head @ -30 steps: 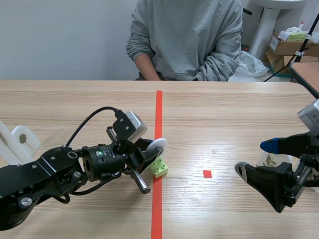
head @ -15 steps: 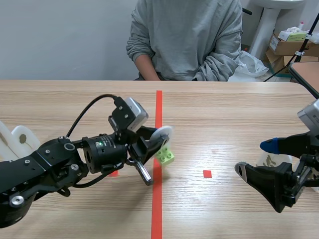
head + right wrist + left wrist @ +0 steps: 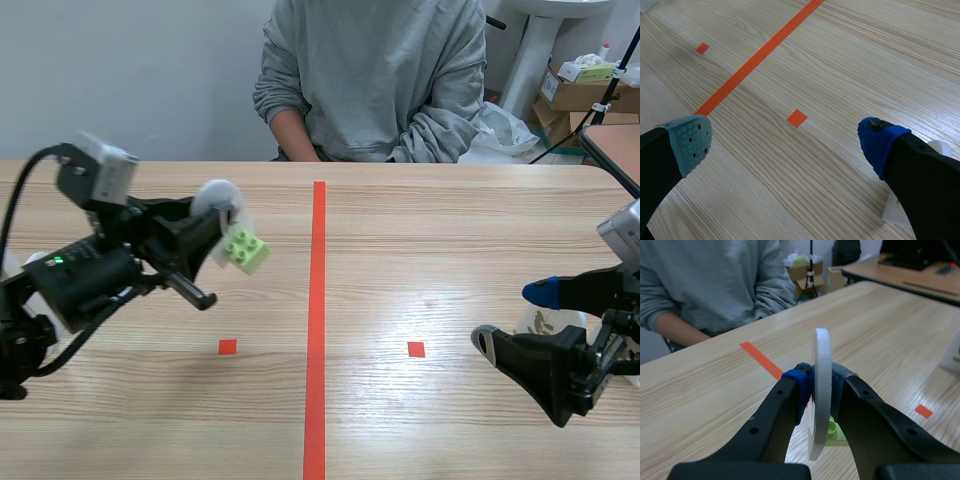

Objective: Do the leaf sorting experiment

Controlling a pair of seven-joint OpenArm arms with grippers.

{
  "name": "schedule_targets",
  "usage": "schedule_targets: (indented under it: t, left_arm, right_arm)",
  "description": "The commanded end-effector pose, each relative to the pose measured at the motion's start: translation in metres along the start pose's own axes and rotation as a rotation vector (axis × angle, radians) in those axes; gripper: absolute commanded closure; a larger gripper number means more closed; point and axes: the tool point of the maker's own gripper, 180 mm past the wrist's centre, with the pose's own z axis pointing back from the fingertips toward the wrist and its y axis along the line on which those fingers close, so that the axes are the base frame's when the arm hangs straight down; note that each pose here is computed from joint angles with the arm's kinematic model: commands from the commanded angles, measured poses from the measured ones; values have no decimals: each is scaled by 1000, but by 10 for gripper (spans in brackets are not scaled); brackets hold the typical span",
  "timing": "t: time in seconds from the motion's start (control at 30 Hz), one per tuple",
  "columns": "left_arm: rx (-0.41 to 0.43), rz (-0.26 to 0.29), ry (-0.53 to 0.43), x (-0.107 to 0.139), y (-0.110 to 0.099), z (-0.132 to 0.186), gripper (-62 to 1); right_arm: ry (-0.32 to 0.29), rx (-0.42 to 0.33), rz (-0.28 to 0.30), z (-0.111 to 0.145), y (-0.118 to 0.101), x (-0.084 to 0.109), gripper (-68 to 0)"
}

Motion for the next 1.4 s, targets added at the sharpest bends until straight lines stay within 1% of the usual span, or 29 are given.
schedule_targets:
  t: [0.0, 0.13, 0.33, 0.5, 0.6, 0.73, 0.97, 1.13, 1.27, 1.37]
  left_arm:
    - [22, 29, -41, 10, 4, 7, -45]
    - [133, 70, -79, 19, 30, 34, -45]
    - [293, 134, -106, 18, 62, 74, -45]
    - [406, 136, -109, 15, 81, 95, -45]
    - [448, 125, -59, 5, 86, 98, -45]
    - [473, 107, -5, -10, 87, 100, -45]
    - [572, 138, 71, -45, 103, 117, -45]
    - [606, 163, 93, -63, 112, 121, -45]
    - [607, 148, 136, -75, 116, 122, -45]
    - [617, 153, 157, -83, 117, 124, -45]
  right_arm:
    - [-36, 8, 23, 1, -2, 15, -600]
    - [-36, 8, 23, 1, -2, 15, -600]
    - [-36, 8, 23, 1, -2, 15, -600]
    - [-36, 8, 22, 1, -2, 15, -600]
    - [-36, 8, 22, 1, -2, 15, -600]
    - [-40, 8, 18, 0, -1, 15, -600]
    - [-43, 8, 16, 0, 0, 15, -600]
    - [-43, 8, 16, 0, 0, 15, -600]
    - [-43, 8, 16, 0, 0, 15, -600]
    - [-43, 8, 16, 0, 0, 15, -600]
